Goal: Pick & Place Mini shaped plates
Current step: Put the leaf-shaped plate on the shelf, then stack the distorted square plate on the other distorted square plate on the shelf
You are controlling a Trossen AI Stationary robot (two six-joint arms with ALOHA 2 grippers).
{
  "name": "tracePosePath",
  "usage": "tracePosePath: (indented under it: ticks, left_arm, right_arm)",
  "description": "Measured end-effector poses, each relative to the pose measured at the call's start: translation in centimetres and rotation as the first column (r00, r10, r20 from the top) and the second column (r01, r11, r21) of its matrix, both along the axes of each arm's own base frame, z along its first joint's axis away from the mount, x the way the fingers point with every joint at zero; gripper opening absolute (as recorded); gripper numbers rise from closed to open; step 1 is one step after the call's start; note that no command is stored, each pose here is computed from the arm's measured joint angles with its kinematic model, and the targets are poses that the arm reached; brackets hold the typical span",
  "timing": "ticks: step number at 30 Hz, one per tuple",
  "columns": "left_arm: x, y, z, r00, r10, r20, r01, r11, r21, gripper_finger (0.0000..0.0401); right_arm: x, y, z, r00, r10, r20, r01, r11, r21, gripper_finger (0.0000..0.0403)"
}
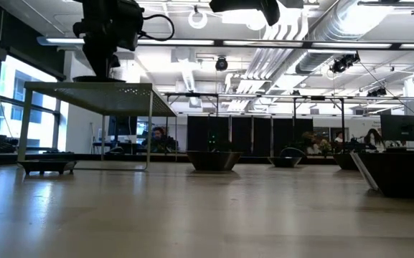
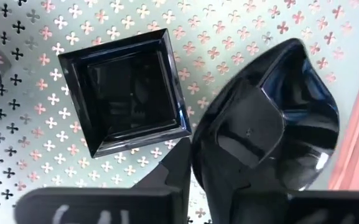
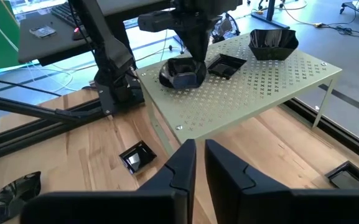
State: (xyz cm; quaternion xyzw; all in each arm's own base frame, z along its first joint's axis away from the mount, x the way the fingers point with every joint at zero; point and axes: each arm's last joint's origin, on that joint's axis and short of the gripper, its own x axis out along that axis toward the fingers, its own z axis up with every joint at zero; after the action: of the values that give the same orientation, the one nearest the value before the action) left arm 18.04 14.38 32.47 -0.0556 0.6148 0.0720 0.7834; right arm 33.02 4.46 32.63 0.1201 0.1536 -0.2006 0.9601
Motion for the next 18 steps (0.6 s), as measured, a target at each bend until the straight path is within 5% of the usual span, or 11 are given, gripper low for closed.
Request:
tracePosePath:
  ticks: [9,18]
  left_arm:
    - [0.2,-0.2,0.0,1.000,-0.014,0.022,0.015,1.000,-0.027,0.0070]
    - [0.2,-2.3,0.8,0.996,-0.086,0.032,0.086,0.996,-0.020,0.0007]
  right_arm:
    - [0.0,0.0,0.0,1.000,-0.001,-0.002,0.001,1.000,-0.008,0.0032]
    - [0.0,0.0,0.0,1.000,0.001,-0.008,-0.001,1.000,-0.016,0.0028]
